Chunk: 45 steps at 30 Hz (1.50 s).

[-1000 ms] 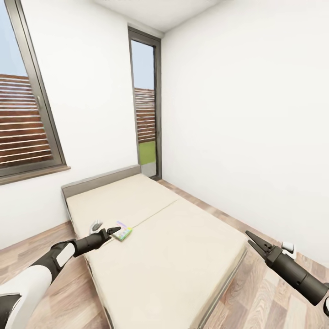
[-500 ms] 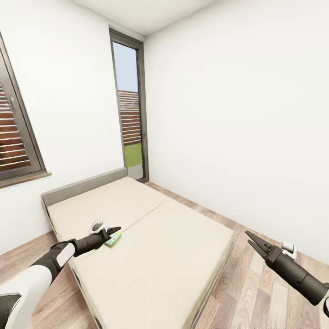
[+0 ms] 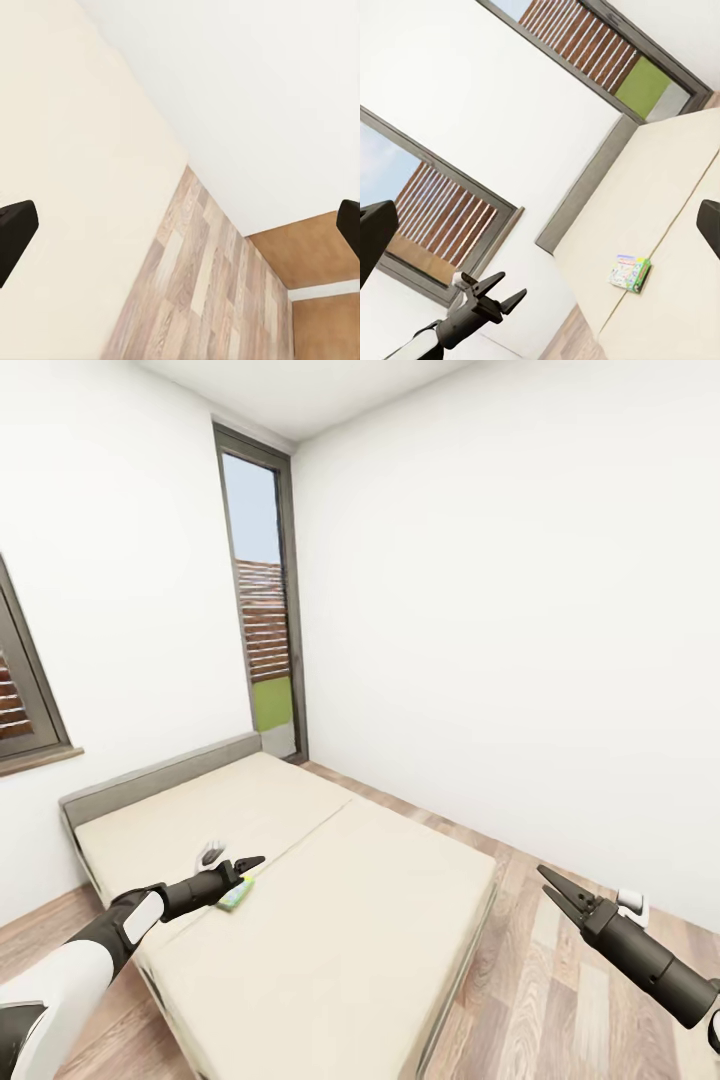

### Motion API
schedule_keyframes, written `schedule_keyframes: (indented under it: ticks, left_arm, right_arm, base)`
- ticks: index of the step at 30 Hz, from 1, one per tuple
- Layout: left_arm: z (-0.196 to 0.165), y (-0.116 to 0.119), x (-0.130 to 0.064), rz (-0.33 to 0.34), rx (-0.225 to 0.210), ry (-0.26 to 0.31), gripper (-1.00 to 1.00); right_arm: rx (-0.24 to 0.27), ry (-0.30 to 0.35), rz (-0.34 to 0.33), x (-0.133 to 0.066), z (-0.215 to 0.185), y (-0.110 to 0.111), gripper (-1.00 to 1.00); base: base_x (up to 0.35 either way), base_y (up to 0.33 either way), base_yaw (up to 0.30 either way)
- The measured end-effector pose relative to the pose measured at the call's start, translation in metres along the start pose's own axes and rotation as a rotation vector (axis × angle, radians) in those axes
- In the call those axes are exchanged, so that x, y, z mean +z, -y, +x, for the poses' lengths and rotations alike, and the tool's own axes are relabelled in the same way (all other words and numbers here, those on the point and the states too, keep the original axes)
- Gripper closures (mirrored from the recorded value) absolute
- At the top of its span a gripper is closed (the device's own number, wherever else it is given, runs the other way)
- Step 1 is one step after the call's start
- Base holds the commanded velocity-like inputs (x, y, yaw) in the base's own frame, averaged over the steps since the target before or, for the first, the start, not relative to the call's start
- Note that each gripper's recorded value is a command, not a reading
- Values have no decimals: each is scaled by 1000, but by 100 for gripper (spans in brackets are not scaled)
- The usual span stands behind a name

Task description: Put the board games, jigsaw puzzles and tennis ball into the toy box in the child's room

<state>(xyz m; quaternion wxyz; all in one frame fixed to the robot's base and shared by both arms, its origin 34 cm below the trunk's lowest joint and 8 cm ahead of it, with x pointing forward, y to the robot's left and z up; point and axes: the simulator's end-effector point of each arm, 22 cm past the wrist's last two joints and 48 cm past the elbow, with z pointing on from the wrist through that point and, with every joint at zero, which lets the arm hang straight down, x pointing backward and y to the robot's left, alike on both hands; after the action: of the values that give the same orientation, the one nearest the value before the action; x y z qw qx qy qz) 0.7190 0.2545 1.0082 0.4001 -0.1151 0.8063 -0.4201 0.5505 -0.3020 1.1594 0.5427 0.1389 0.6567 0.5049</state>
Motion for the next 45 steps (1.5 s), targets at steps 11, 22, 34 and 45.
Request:
schedule_keyframes:
  ticks: [11,22,34,45]
  left_arm:
    - [-1,0,0,0,-2,2,-100]
    - [-1,0,-1,0,-2,3,-100]
    - [-1,-1,-1,-1,-3,2,-100]
    - [-1,-1,-1,0,-3,2,-100]
  right_arm:
    - [1,-1,0,0,0,0,-100]
    - [0,0,0,0,0,0,-100]
    - [1,0,-1,0,0,0,-100]
    - [1,0,-1,0,0,0,-100]
  base:
    - [-30,52,-114]
    - [-48,35,-79]
    - [-83,125,-130]
    - [-7,69,-272]
